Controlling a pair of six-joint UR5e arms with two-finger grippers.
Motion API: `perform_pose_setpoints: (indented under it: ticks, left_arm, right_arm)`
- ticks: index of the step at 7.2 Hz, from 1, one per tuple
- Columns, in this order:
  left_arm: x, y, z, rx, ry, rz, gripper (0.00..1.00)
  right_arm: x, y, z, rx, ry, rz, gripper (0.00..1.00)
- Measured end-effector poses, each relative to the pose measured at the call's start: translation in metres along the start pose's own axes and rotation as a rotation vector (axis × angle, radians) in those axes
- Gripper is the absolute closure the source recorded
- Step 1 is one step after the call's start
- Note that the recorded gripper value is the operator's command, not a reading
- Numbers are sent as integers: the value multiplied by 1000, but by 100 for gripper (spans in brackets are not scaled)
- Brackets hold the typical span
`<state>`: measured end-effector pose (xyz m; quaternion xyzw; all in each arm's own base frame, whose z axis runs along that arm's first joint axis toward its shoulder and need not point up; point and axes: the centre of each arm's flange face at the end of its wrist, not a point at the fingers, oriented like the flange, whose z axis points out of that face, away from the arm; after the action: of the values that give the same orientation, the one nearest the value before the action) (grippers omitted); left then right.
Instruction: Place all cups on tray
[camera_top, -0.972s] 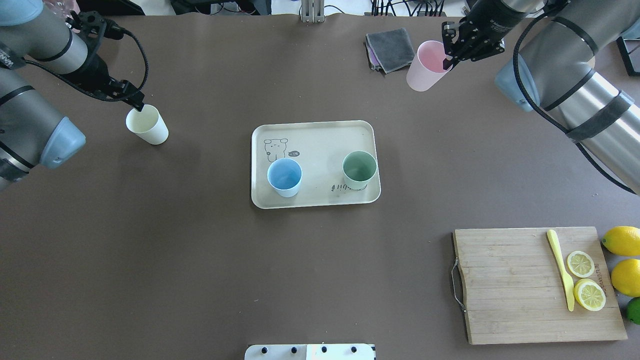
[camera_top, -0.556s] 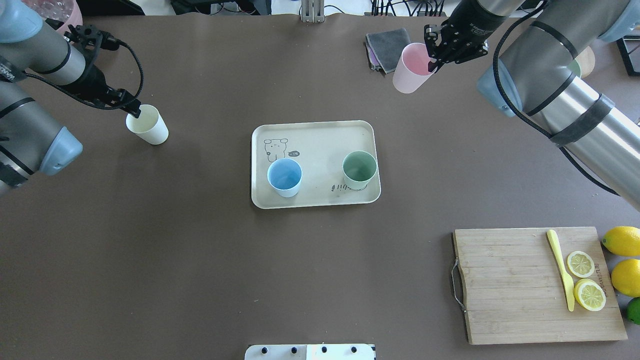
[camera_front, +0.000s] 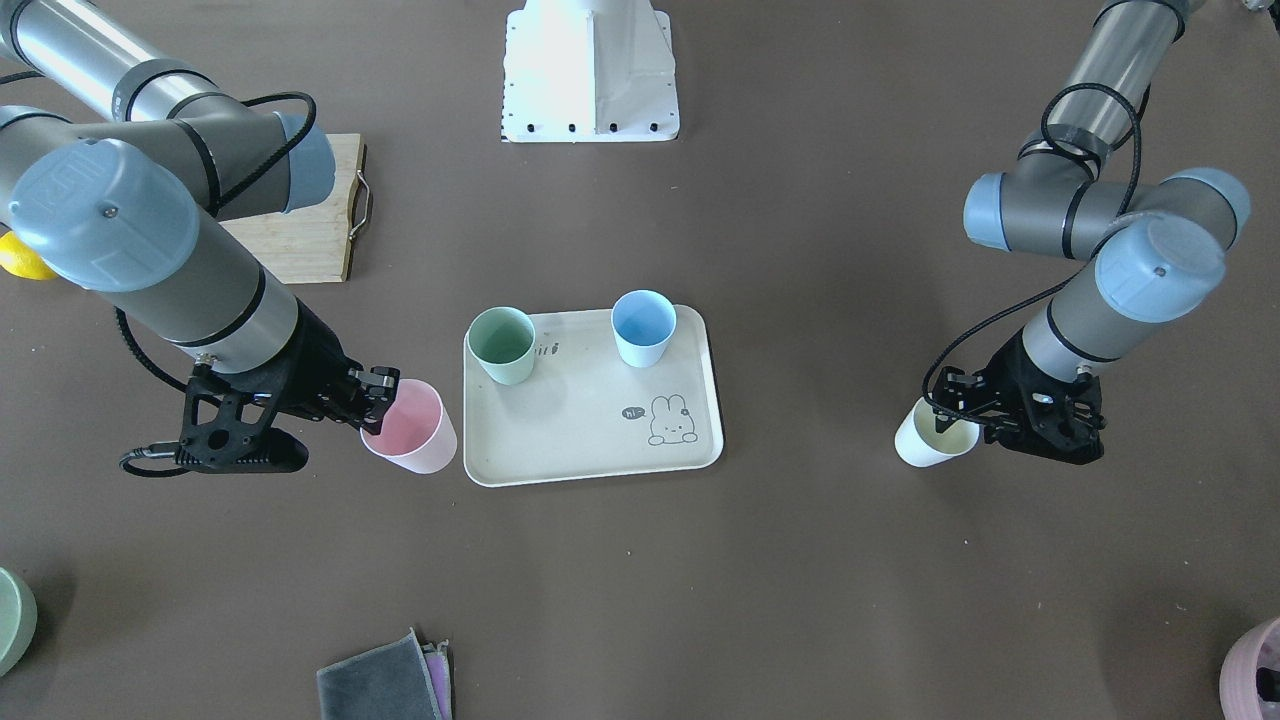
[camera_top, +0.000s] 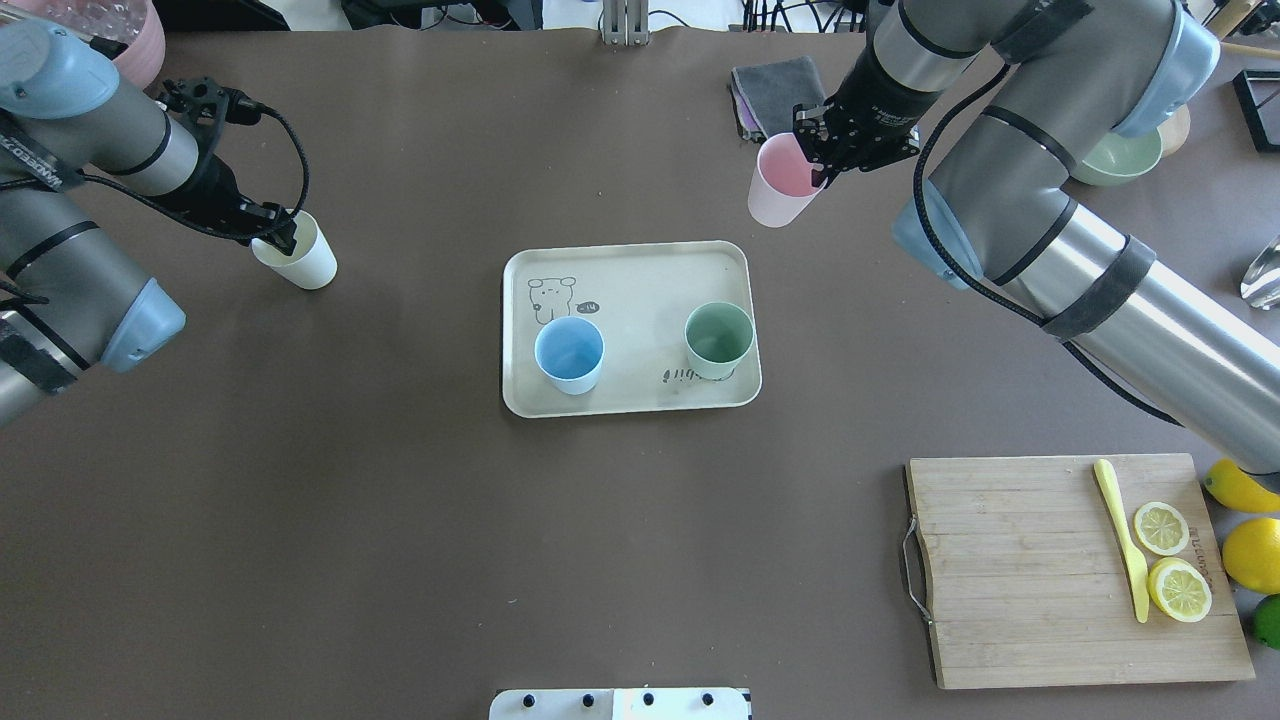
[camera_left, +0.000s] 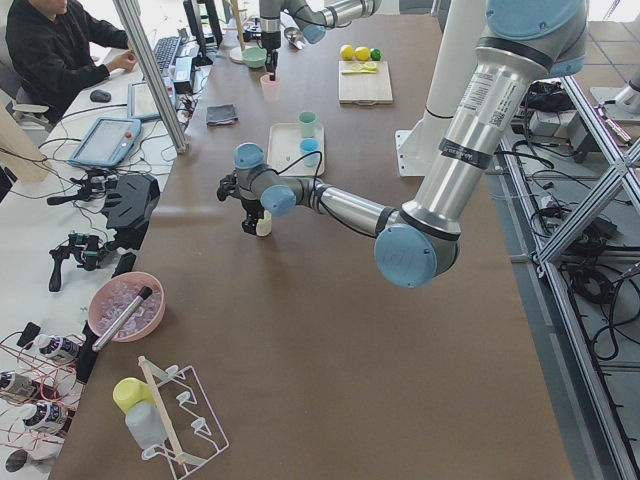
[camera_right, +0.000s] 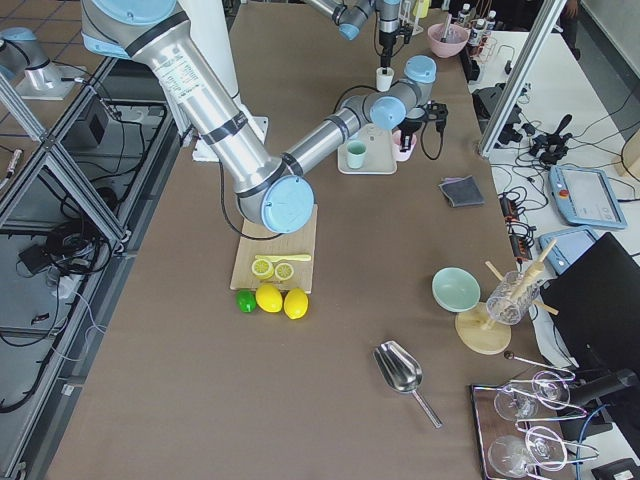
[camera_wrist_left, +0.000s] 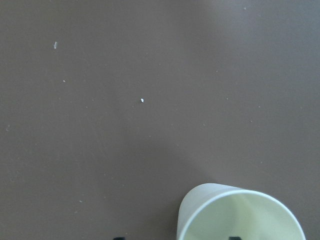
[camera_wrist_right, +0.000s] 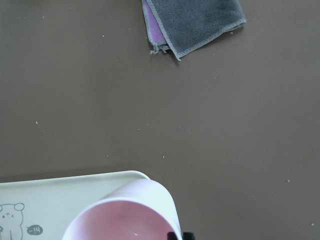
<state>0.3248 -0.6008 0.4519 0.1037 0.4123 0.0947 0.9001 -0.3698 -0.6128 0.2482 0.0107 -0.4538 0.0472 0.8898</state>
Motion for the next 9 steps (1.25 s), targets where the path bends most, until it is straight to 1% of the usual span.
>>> perform_pose_setpoints:
  ticks: [2, 3, 4, 5, 6, 8, 9]
  left_arm:
    - [12, 3, 5, 3, 16, 5, 100]
    - [17, -6, -5, 16, 22, -9, 100]
    - [30, -25, -24, 22, 32, -45, 100]
    - [54, -49, -48, 17, 44, -80, 100]
    - [76, -65, -66, 14, 51, -109, 100]
    - [105, -81, -83, 22, 67, -152, 100]
    - [116, -84, -86, 26, 74, -164, 100]
  right_arm:
    - [-14, 6, 10, -1, 5, 4, 100]
    - [-23, 4, 17, -1, 12, 3, 100]
    - [-36, 4, 26, -1, 22, -4, 100]
    - [-46, 8, 37, 3, 30, -18, 100]
    - [-53, 15, 49, 6, 31, -27, 100]
    - [-62, 27, 80, 2, 28, -24, 100]
    - [-64, 33, 94, -6, 27, -28, 62]
